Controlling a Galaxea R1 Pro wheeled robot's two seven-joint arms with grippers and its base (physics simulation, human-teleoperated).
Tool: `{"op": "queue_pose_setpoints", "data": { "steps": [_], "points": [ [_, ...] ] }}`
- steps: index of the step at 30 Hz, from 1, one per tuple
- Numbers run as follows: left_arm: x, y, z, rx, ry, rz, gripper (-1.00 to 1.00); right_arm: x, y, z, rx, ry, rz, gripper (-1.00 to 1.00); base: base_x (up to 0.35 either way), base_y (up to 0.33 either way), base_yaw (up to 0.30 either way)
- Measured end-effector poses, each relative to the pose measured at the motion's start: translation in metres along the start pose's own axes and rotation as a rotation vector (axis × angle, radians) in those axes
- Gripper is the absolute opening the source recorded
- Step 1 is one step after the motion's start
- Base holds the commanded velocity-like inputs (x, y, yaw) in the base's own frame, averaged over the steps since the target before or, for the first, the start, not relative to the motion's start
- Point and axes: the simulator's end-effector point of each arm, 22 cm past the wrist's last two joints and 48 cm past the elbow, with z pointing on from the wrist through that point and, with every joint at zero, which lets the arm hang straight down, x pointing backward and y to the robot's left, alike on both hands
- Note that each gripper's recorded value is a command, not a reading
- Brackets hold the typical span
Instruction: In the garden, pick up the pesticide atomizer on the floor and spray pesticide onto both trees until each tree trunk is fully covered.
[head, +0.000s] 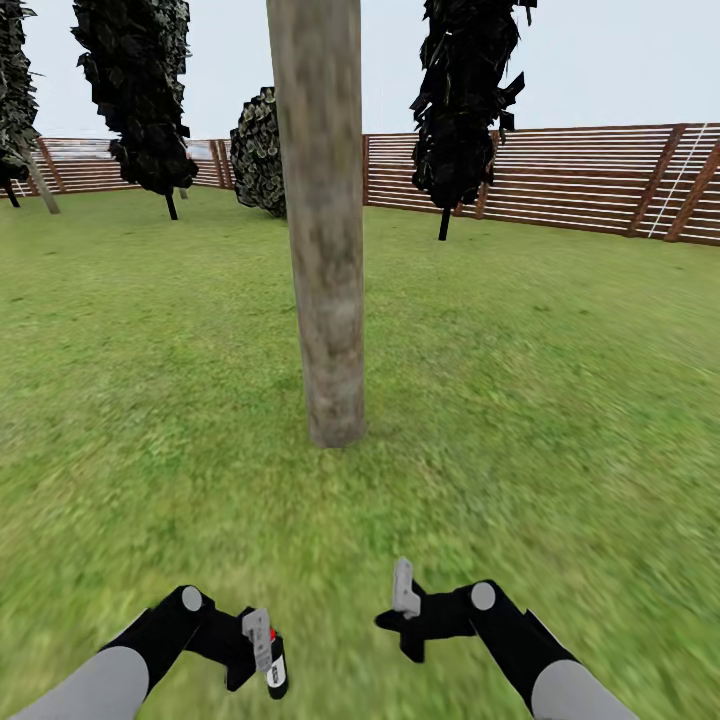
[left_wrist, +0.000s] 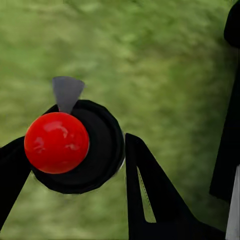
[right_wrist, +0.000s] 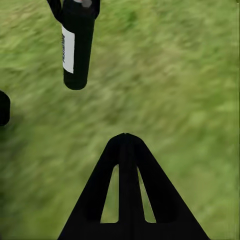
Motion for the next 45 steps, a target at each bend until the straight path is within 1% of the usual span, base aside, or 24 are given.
{"op": "queue_pose_setpoints", "data": {
  "steps": [3,5,7,8,9,10,11,22,23,25,28,45],
  "points": [
    [-0.008,-0.004,0.005,0.009,-0.009,0.009,-1.0,-0.011,0.001,0.001,-0.015,-0.015,-0.02,-1.0,0.0,0.0,0.0],
    [-0.013,-0.01,0.01,0.024,-0.007,0.028,-1.0,-0.017,0.001,0.002,-0.019,-0.023,-0.028,-1.0,0.0,0.0,0.0],
    [-0.015,-0.016,0.015,0.043,0.013,0.059,-1.0,-0.022,0.003,0.005,-0.023,-0.031,-0.031,-1.0,0.0,0.0,0.0],
    [-0.015,-0.02,0.018,0.054,0.027,0.08,-1.0,-0.025,0.004,0.006,-0.025,-0.037,-0.033,-1.0,0.0,0.0,0.0],
    [-0.024,-0.026,0.024,0.069,0.028,0.108,-1.0,-0.03,0.006,0.01,-0.03,-0.046,-0.035,-1.0,0.0,0.0,0.0],
    [-0.036,-0.031,0.029,0.077,0.014,0.124,-1.0,-0.032,0.007,0.011,-0.031,-0.049,-0.036,-1.0,0.0,0.0,0.0],
    [-0.041,-0.031,0.03,0.077,0.011,0.133,-1.0,-0.033,0.007,0.011,-0.031,-0.05,-0.036,-1.0,0.0,0.0,0.0],
    [-0.09,-0.038,0.041,0.074,-0.048,0.191,-1.0,-0.033,0.008,0.012,-0.033,-0.049,-0.036,-1.0,0.0,0.0,0.0],
    [-0.101,-0.043,0.042,0.091,-0.063,0.204,-1.0,-0.032,0.008,0.012,-0.035,-0.047,-0.037,-1.0,0.0,0.0,0.0],
    [-0.104,-0.046,0.04,0.105,-0.062,0.213,-1.0,-0.032,0.008,0.012,-0.035,-0.047,-0.036,-1.0,0.0,0.0,0.0],
    [-0.108,-0.044,0.038,0.102,-0.067,0.223,-1.0,-0.032,0.008,0.012,-0.035,-0.047,-0.037,-1.0,0.0,0.0,0.0],
    [-0.124,-0.048,0.042,0.102,-0.087,0.234,-1.0,-0.032,0.008,0.012,-0.035,-0.047,-0.036,-1.0,0.0,0.0,0.0]
  ]
}}
